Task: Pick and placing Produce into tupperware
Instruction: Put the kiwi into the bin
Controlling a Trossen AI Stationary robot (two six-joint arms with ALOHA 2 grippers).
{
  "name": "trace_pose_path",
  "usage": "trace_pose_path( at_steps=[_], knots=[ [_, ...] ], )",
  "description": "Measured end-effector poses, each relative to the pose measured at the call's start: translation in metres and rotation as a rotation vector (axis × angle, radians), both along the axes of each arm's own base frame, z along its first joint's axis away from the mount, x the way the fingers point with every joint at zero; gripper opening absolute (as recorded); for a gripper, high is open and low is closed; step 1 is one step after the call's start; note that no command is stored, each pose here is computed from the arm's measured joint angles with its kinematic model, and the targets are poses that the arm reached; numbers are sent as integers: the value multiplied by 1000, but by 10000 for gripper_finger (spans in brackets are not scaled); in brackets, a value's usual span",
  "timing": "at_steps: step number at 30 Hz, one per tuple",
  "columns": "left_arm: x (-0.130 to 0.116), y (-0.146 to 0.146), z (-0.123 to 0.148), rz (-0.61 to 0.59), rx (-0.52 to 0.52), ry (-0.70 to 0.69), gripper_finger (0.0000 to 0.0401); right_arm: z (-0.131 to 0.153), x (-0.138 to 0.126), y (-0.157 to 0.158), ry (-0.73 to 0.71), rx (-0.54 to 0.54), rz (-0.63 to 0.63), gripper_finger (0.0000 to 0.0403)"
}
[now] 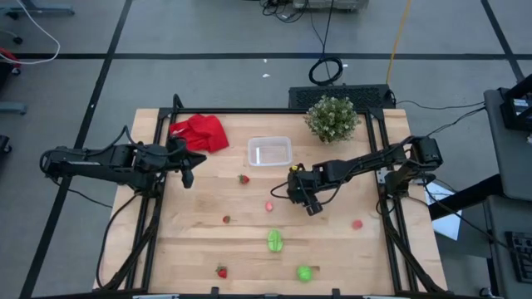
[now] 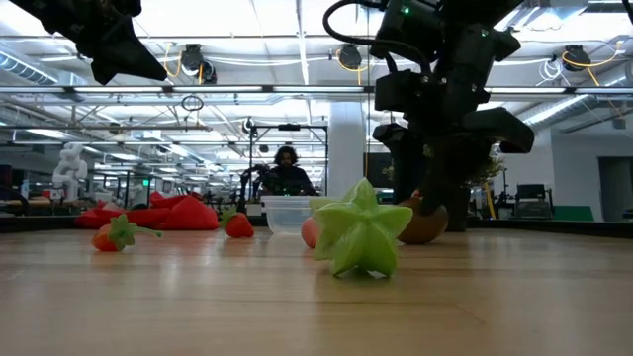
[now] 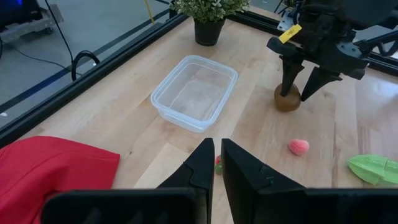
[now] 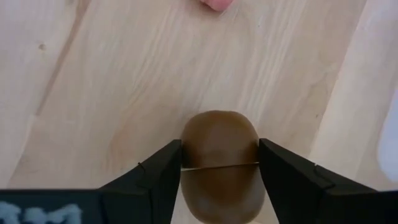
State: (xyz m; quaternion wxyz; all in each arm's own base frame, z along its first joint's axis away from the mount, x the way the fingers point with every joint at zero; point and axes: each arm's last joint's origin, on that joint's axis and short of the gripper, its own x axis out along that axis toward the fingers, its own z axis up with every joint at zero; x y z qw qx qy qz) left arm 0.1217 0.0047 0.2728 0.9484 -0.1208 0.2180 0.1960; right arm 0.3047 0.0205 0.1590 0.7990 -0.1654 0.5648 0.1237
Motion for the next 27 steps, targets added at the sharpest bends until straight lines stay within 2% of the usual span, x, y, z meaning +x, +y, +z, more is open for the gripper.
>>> trace_pose_path(
  at_steps=[8,16,22,27],
  knots=[
    [0,0,0,0,0,-1,33,-1,-1,-2,10,16,-4,224],
    [0,0,0,0,0,-1,33,-2,-1,-3,14,16,-6,225],
    [0,0,0,0,0,0,33,-17,-1,-4,96,20,-38,225],
    [0,0,0,-1,1,1,33,-20,1,-4,93,15,-24,225]
  ],
)
